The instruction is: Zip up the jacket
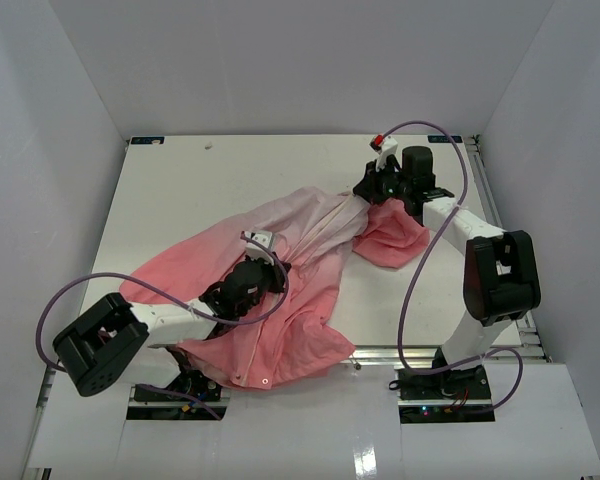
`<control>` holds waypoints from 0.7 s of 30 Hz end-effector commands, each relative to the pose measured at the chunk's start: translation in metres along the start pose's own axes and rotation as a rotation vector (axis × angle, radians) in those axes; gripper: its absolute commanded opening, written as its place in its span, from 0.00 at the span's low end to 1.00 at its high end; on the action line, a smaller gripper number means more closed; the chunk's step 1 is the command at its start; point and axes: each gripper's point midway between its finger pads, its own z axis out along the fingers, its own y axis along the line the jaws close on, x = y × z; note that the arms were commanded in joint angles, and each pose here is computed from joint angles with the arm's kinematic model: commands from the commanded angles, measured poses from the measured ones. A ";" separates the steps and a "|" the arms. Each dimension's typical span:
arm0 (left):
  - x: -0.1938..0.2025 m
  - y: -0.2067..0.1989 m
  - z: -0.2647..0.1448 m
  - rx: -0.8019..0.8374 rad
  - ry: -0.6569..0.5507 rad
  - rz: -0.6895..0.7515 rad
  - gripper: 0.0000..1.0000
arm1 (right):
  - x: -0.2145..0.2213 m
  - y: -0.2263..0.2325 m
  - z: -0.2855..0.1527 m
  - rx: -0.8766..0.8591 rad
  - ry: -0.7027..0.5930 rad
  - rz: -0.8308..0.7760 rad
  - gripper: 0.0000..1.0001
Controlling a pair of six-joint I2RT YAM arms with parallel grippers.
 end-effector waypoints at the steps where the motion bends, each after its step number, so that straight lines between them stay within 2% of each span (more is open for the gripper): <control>1: 0.022 0.010 -0.017 -0.011 0.066 0.018 0.00 | -0.030 -0.055 0.007 0.199 -0.121 -0.068 0.08; 9: 0.022 0.014 -0.024 -0.015 0.046 0.010 0.00 | -0.026 -0.088 0.038 0.254 -0.120 -0.029 0.08; 17: 0.013 0.018 -0.029 -0.032 0.004 0.002 0.00 | -0.047 -0.157 0.025 0.381 -0.179 0.017 0.08; 21: 0.010 0.017 -0.026 -0.033 -0.003 0.013 0.00 | -0.060 -0.173 0.021 0.405 -0.201 0.014 0.08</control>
